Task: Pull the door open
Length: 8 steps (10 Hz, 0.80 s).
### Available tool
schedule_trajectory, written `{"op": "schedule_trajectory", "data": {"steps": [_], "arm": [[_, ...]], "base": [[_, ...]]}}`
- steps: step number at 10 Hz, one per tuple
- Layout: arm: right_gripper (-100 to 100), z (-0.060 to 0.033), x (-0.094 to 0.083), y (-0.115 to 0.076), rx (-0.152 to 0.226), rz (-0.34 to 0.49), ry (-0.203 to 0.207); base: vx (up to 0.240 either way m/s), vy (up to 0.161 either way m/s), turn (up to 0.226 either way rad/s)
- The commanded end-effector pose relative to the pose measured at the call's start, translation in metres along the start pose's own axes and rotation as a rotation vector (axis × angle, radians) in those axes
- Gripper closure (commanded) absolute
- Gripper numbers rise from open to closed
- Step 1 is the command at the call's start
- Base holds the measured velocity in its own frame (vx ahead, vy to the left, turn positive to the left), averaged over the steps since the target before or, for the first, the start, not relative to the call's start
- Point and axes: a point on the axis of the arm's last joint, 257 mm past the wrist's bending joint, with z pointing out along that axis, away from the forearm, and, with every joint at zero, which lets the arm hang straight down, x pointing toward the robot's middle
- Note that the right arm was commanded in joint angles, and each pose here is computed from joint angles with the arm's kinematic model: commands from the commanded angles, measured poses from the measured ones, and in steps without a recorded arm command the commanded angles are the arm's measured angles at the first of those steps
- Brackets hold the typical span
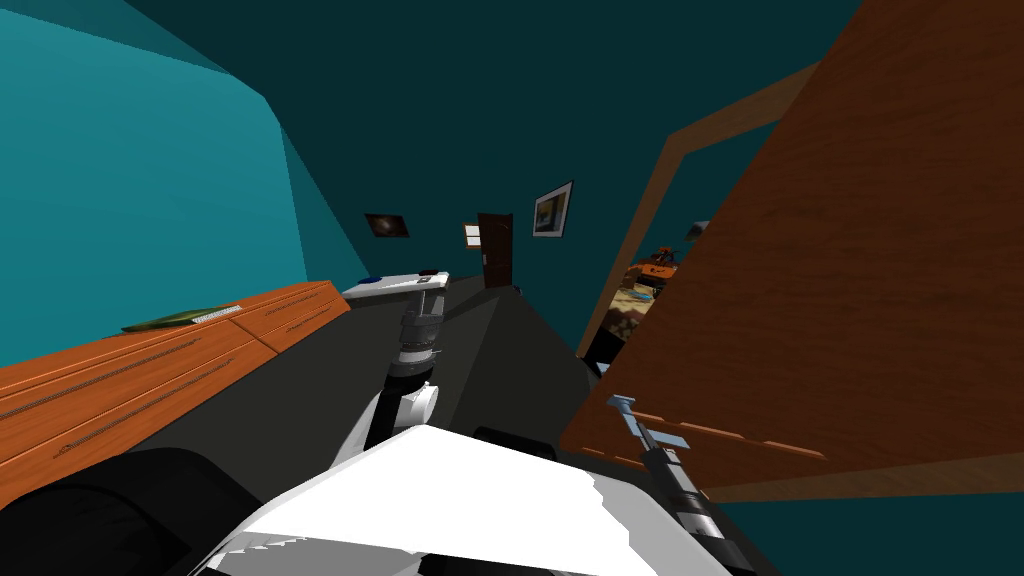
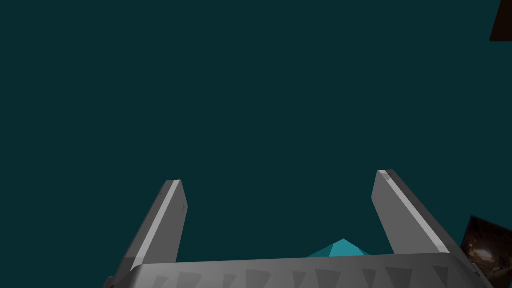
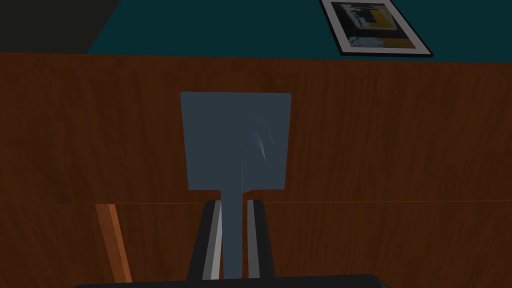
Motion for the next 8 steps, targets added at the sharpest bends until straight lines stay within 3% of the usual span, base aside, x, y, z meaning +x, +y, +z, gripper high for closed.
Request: {"op": "schedule_trajectory", "data": {"steps": [1,8], "arm": [[100,-0.0013,0.0017,-0.0001,-0.001,0.001,0.004],[100,-0.0013,0.0017,-0.0001,-0.001,0.001,0.004]], "base": [[0.000,0.000,0.000],[0.000,-0.001,-0.002]]}}
